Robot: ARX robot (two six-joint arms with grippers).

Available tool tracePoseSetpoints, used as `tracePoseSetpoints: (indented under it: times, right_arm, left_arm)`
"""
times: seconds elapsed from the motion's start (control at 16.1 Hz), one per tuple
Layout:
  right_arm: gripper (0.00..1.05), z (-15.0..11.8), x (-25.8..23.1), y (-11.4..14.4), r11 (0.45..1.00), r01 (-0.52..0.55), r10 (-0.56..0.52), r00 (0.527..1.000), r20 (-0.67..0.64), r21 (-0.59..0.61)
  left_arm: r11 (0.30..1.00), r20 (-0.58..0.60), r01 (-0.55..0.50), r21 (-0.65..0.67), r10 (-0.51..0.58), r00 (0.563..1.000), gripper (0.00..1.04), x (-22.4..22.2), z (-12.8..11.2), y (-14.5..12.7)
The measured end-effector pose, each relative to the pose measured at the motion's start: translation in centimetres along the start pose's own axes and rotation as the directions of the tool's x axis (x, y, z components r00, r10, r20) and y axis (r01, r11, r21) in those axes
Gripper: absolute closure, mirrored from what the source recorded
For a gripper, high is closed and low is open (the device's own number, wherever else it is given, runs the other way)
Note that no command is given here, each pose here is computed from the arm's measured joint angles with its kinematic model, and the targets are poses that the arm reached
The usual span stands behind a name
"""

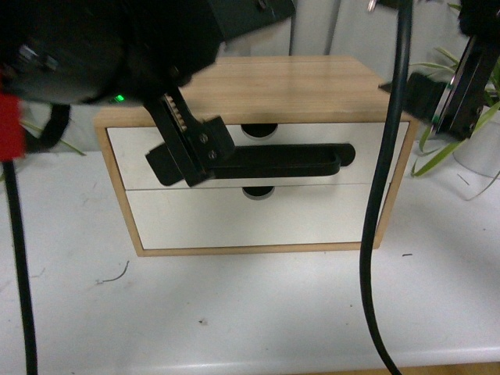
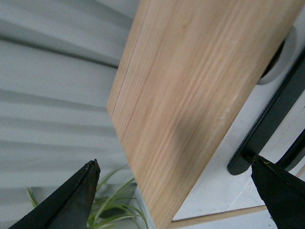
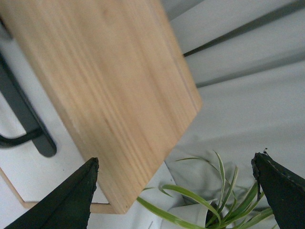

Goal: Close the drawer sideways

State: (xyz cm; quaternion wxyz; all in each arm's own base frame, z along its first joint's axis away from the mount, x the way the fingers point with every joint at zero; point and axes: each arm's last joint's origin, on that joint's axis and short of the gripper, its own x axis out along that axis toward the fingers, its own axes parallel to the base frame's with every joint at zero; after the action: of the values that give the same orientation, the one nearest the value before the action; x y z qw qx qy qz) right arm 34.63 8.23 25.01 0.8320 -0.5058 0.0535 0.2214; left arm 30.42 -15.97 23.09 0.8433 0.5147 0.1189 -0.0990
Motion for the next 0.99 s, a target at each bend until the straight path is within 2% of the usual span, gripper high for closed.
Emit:
tracePoseSetpoints:
  times: [0.12, 0.19, 0.31, 0.37, 0.43, 0.62, 0.68, 0.74, 0.81, 0.87, 0.93, 0.99]
  right_arm:
    - [0.06, 0.0, -3.1, -0.5, 0.960, 0.040, -0.045, 0.999, 0.011, 0.277]
    - [0.06, -0.8, -4.4, 0.0, 0.907, 0.039, -0.040, 0.999, -0.005, 0.420]
    - [0.06, -1.8, -7.1, 1.0, 0.746, 0.051, -0.059, 0.998, -0.010, 0.664]
    - [0.06, -1.9, -8.7, 1.4, 0.674, 0.056, -0.083, 0.997, -0.001, 0.736]
    - [0.06, -1.8, -10.7, 1.8, 0.583, 0.052, -0.133, 0.991, 0.032, 0.811]
    - [0.06, -2.2, -15.0, 3.1, 0.383, 0.026, -0.241, 0.968, 0.073, 0.924]
    - [0.08, -2.5, -16.1, 3.9, 0.346, 0.049, -0.276, 0.960, 0.052, 0.937]
    - [0.23, -3.2, -17.8, 5.2, 0.340, 0.198, -0.361, 0.930, -0.067, 0.919]
    - [0.36, -4.8, -19.3, 6.6, 0.358, 0.284, -0.381, 0.914, -0.139, 0.889]
    - [0.48, -5.8, -20.3, 7.6, 0.355, 0.327, -0.403, 0.899, -0.173, 0.876]
    - [0.49, -5.8, -20.4, 7.7, 0.356, 0.328, -0.405, 0.898, -0.171, 0.875]
    - [0.58, -5.8, -20.7, 8.2, 0.364, 0.323, -0.420, 0.894, -0.155, 0.874]
  left_arm:
    - [0.972, 0.005, 0.003, -0.233, -0.002, 1.000, 0.07, -2.3, -1.1, 2.1]
    - [0.934, -0.005, 0.000, -0.356, -0.002, 1.000, 0.07, -3.2, -2.1, 2.9]
    - [0.835, -0.029, -0.047, -0.548, 0.038, 0.999, 0.07, -5.3, -3.9, 4.2]
    - [0.757, -0.050, -0.093, -0.647, 0.080, 0.996, 0.07, -6.8, -4.8, 5.0]
    - [0.709, -0.052, -0.106, -0.697, 0.097, 0.994, 0.07, -8.2, -5.4, 5.2]
    - [0.625, -0.042, -0.098, -0.774, 0.104, 0.994, 0.07, -12.1, -7.6, 4.3]
    - [0.609, -0.054, -0.106, -0.786, 0.103, 0.993, 0.07, -13.0, -8.5, 4.0]
    - [0.522, 0.037, -0.084, -0.849, 0.217, 0.975, 0.17, -14.0, -9.8, 3.8]
    - [0.468, 0.089, -0.067, -0.881, 0.303, 0.949, 0.31, -14.8, -11.3, 3.4]
    - [0.457, 0.094, -0.067, -0.887, 0.319, 0.943, 0.42, -15.1, -12.2, 2.8]
    - [0.456, 0.097, -0.061, -0.888, 0.316, 0.944, 0.46, -15.2, -12.5, 2.5]
    - [0.457, 0.097, -0.055, -0.888, 0.302, 0.948, 0.53, -15.1, -13.0, 1.9]
